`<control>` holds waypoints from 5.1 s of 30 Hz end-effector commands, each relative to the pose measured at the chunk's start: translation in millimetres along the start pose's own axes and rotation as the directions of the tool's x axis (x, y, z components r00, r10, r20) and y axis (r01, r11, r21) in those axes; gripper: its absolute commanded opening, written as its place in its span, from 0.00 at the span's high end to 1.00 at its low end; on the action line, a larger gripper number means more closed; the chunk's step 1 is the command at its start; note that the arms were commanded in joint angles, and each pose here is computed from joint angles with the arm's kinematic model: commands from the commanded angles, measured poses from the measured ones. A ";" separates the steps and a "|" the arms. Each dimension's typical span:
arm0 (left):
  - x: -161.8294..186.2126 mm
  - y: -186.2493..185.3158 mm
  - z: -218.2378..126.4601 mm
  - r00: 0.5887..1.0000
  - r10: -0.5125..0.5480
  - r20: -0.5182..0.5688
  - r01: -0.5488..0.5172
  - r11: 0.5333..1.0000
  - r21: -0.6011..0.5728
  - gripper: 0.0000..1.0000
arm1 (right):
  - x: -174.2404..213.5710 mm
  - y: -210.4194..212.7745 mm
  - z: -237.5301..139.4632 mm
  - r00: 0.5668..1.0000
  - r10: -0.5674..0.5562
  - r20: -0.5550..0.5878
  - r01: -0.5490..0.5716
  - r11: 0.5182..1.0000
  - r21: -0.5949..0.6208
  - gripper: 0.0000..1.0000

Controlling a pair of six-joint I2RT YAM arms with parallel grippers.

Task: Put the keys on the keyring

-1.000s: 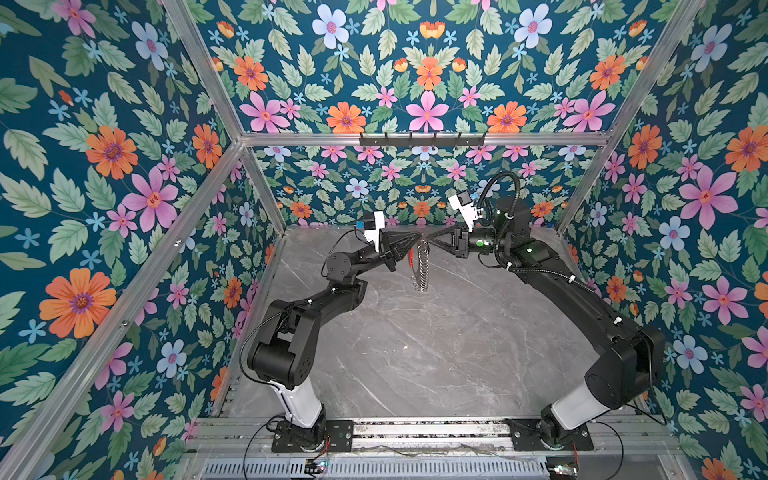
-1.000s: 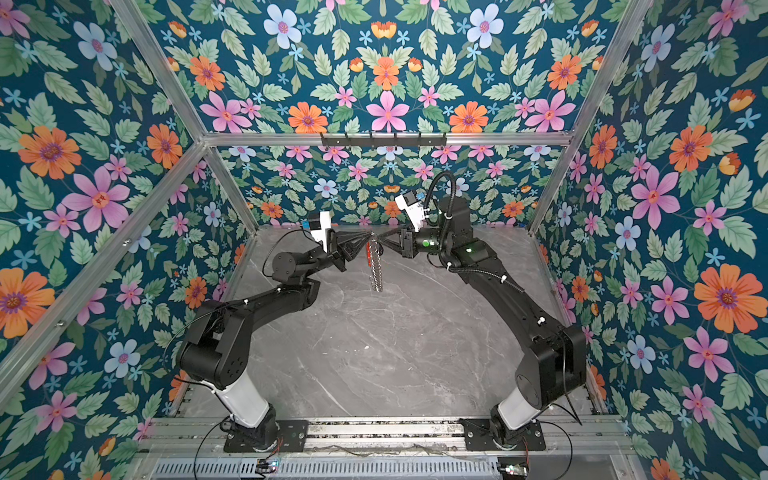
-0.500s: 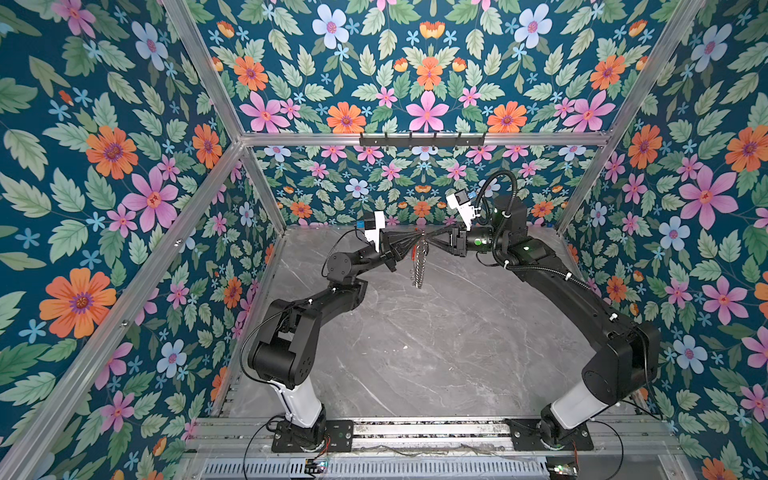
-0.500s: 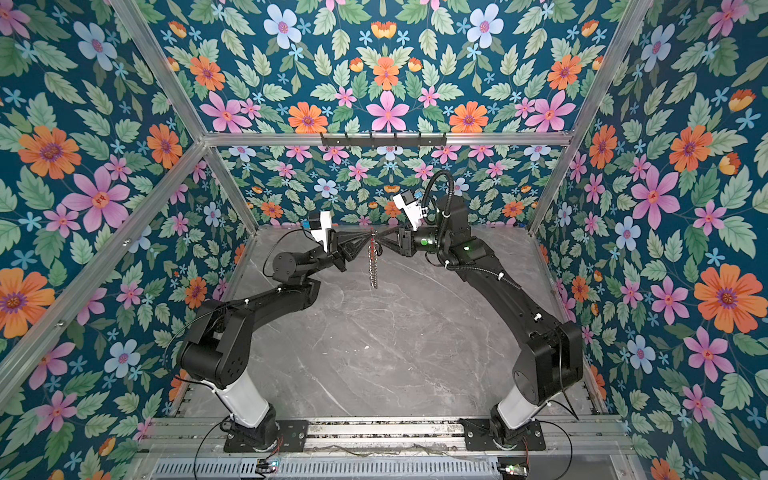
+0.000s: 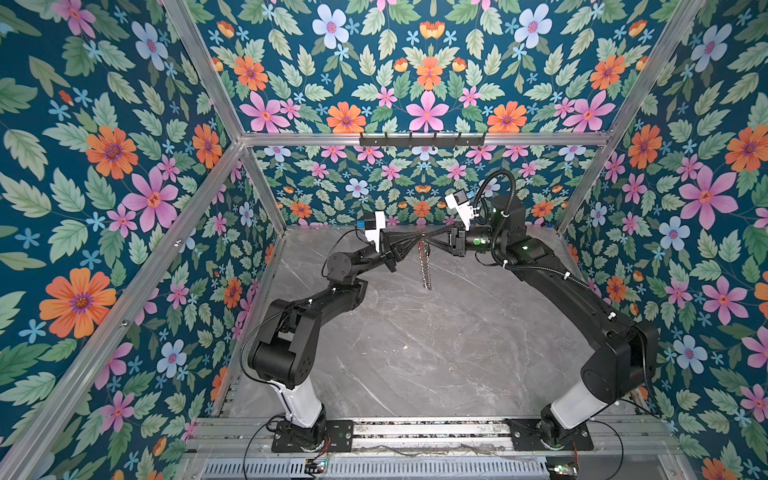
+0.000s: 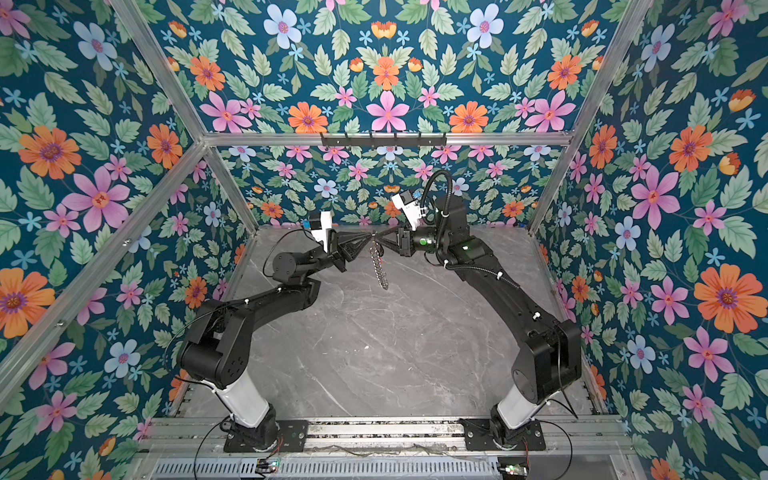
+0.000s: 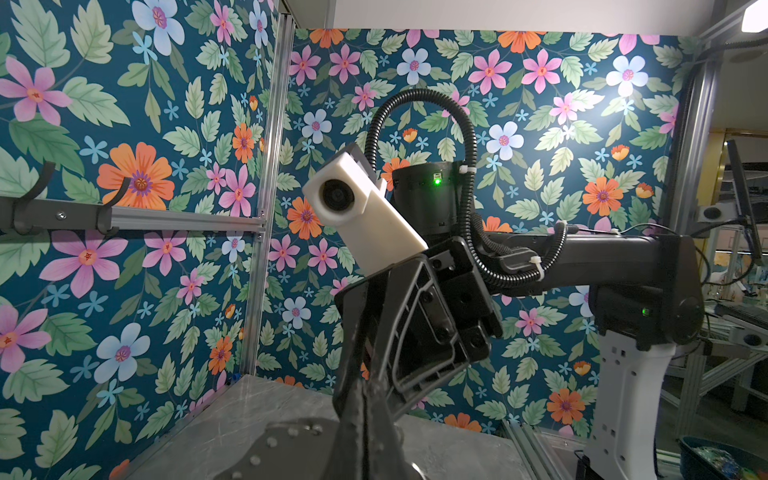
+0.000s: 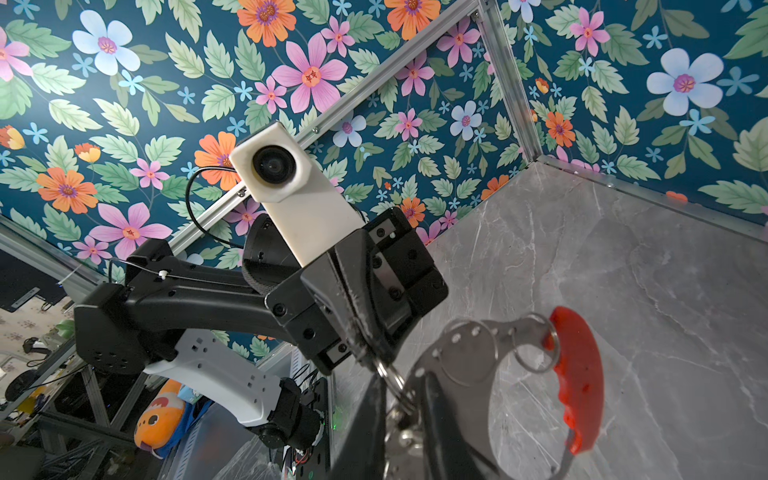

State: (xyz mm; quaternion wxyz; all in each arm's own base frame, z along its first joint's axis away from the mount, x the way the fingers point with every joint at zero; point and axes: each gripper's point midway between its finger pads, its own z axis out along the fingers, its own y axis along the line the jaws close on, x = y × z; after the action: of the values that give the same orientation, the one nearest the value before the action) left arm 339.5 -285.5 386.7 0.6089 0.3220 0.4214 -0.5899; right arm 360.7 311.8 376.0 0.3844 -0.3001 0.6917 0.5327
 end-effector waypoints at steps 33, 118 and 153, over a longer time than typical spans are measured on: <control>53.9 8.4 -13.7 0.900 0.206 -0.385 -0.228 0.974 -0.011 0.58 | 38.9 -33.3 -10.7 0.962 -0.200 -0.185 0.240 0.944 0.226 1.00; 90.6 9.0 -11.8 0.796 0.115 -0.594 -0.050 0.991 0.124 0.67 | 67.9 -24.4 -5.0 0.869 -0.401 -0.290 0.461 0.869 0.177 1.00; 5.1 -12.3 1.5 1.000 -0.022 0.016 0.021 0.998 0.052 1.00 | 9.4 -25.6 -52.9 0.973 -0.146 0.179 0.095 0.960 0.265 0.68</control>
State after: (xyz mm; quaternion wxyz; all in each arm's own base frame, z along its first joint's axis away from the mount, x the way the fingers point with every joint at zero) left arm 347.1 -306.4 336.8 0.5465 0.3556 0.4877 -0.5805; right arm 363.9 254.5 327.6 0.5068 -0.2750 0.7293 0.3683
